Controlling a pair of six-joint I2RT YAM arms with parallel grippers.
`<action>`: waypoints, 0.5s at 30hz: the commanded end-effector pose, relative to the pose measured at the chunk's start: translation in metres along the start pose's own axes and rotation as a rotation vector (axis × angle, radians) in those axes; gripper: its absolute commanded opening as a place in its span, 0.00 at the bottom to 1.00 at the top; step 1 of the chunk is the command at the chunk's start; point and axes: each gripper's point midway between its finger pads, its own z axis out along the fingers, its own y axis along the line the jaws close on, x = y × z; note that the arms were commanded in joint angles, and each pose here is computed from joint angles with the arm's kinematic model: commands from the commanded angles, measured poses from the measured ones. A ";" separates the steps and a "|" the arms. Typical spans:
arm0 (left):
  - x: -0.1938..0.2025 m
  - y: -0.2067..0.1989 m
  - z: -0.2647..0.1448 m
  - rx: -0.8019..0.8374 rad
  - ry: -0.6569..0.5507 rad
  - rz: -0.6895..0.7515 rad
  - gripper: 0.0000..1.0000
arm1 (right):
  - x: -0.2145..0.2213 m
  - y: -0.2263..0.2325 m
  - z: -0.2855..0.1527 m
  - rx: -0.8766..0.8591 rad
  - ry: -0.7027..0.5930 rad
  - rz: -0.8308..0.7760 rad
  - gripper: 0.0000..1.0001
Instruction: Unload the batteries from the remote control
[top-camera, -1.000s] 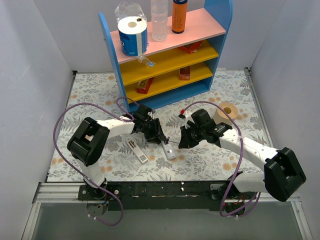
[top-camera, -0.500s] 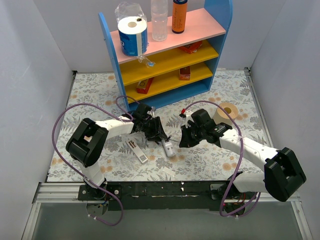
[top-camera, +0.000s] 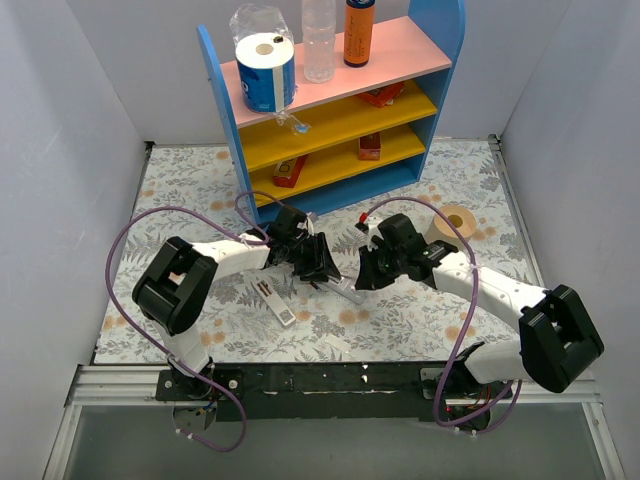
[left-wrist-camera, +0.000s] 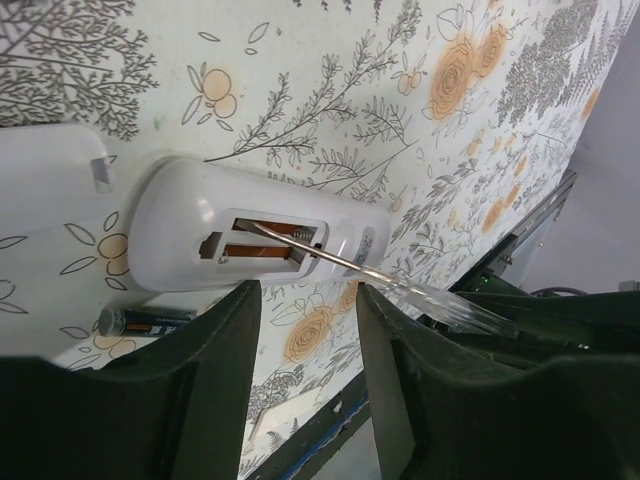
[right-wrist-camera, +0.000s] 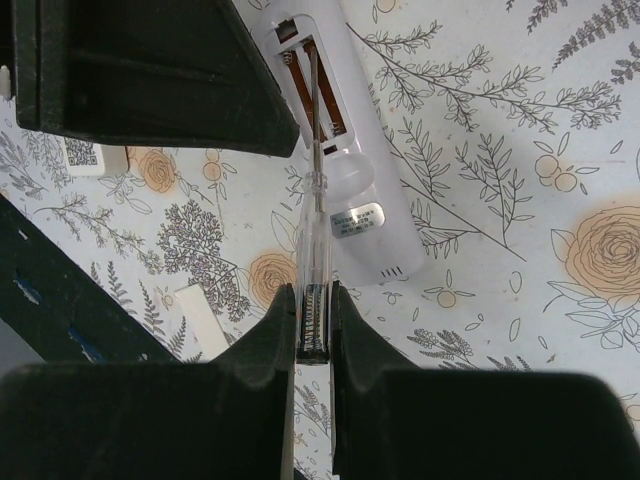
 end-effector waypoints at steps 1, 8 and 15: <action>-0.017 -0.017 -0.023 -0.006 -0.102 0.049 0.43 | -0.022 0.005 -0.006 -0.005 -0.049 -0.029 0.01; -0.035 -0.032 -0.058 -0.041 -0.241 0.078 0.44 | -0.011 -0.006 -0.013 0.057 -0.023 -0.004 0.01; -0.032 -0.038 -0.102 -0.061 -0.350 0.109 0.49 | -0.001 -0.018 -0.018 0.122 -0.001 0.031 0.01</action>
